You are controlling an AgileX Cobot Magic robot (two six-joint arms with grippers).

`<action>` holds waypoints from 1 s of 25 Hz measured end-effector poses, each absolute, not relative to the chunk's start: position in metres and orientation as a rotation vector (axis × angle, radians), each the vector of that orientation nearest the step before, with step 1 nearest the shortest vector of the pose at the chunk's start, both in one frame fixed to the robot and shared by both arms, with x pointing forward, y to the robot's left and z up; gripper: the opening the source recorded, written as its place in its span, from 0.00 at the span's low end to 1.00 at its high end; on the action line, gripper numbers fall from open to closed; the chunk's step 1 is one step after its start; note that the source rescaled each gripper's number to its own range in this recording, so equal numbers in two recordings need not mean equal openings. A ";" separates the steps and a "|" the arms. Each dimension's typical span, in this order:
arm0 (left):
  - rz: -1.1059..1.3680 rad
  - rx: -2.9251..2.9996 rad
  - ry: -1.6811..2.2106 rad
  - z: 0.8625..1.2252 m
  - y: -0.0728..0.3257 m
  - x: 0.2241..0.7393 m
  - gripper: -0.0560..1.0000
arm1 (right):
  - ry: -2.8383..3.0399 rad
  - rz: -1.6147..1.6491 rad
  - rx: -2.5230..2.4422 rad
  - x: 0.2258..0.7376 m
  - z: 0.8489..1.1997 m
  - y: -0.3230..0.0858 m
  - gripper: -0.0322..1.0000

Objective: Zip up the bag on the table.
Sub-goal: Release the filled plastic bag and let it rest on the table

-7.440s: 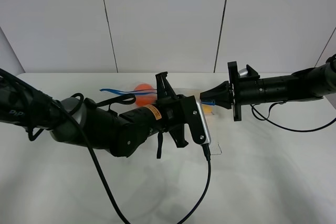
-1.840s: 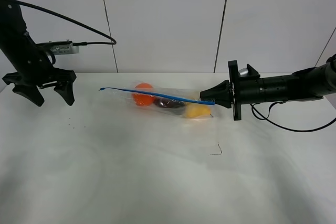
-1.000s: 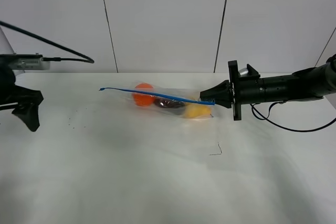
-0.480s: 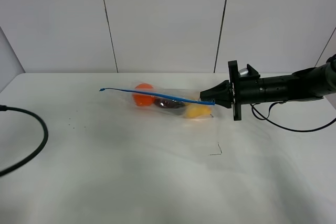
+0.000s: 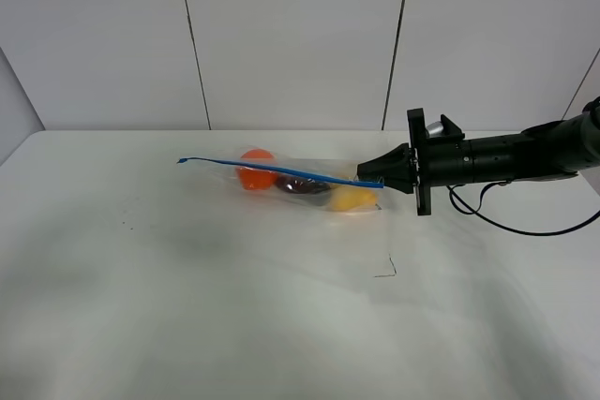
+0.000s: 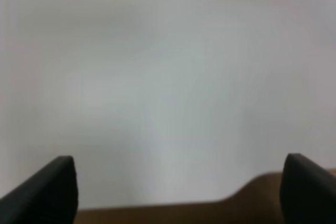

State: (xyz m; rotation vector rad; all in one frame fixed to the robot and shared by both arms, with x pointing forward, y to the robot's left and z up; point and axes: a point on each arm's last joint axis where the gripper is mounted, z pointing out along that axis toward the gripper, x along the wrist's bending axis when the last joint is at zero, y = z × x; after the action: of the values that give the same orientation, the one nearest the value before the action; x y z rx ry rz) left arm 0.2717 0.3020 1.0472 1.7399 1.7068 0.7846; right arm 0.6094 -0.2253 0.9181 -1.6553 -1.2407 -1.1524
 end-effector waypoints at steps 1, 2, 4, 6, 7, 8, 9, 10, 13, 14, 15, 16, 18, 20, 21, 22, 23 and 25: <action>0.804 1.721 1.689 1.048 0.302 0.268 1.00 | -1.241 -1.152 -1.655 0.609 0.918 -0.225 0.03; 0.822 1.705 1.673 1.049 0.302 0.264 1.00 | -1.242 -1.152 -1.655 0.609 0.918 -0.225 0.03; 0.849 1.679 1.648 1.050 0.302 0.258 1.00 | -1.243 -1.151 -1.655 0.609 0.918 -0.225 0.03; 0.874 1.653 1.623 1.050 0.302 0.253 1.00 | -1.249 -1.146 -1.654 0.609 0.918 -0.225 0.03; 0.886 1.641 1.612 1.050 0.302 0.250 1.00 | -1.254 -1.142 -1.653 0.609 0.917 -0.225 0.03; 0.899 1.627 1.598 1.050 0.302 0.247 1.00 | -1.260 -1.138 -1.653 0.608 0.917 -0.225 0.03; 0.913 1.612 1.583 1.051 0.302 0.244 1.00 | -1.265 -1.134 -1.652 0.608 0.917 -0.225 0.03; 0.930 1.594 1.566 1.051 0.302 0.240 1.00 | -1.266 -1.133 -1.652 0.608 0.917 -0.225 0.03; 0.954 1.568 1.540 1.051 0.302 0.234 1.00 | -1.268 -1.132 -1.651 0.608 0.917 -0.225 0.05; 0.956 1.566 1.539 1.051 0.302 0.234 1.00 | -1.266 -1.130 -1.652 0.608 0.917 -0.225 0.06; 0.956 1.565 1.538 1.051 0.302 0.234 1.00 | -1.264 -1.129 -1.654 0.608 0.917 -0.225 0.08; 0.958 1.564 1.537 1.051 0.302 0.234 1.00 | -1.259 -1.126 -1.656 0.608 0.917 -0.225 0.12; 0.958 1.564 1.537 1.051 0.302 0.234 1.00 | -1.249 -1.115 -1.662 0.607 0.917 -0.225 0.25; 0.958 1.564 1.537 1.051 0.302 0.234 1.00 | -1.242 -1.094 -1.669 0.607 0.916 -0.225 0.50; 0.958 1.564 1.537 1.051 0.302 0.234 1.00 | -1.248 -1.080 -1.671 0.606 0.915 -0.226 0.65; 0.958 1.564 1.537 1.051 0.302 0.234 1.00 | -1.258 -1.066 -1.671 0.605 0.914 -0.226 0.76; 0.958 1.564 1.537 1.051 0.302 0.234 1.00 | -1.271 -1.053 -1.670 0.604 0.914 -0.226 0.86; 0.958 1.564 1.537 1.051 0.302 0.234 1.00 | -1.292 -1.025 -1.671 0.603 0.913 -0.226 0.95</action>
State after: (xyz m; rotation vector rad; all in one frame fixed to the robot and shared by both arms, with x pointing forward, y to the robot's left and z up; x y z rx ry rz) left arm 0.2336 0.3025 1.0506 1.5640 1.5369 0.9576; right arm 0.6033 -0.2261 0.9133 -1.6706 -1.2924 -1.0249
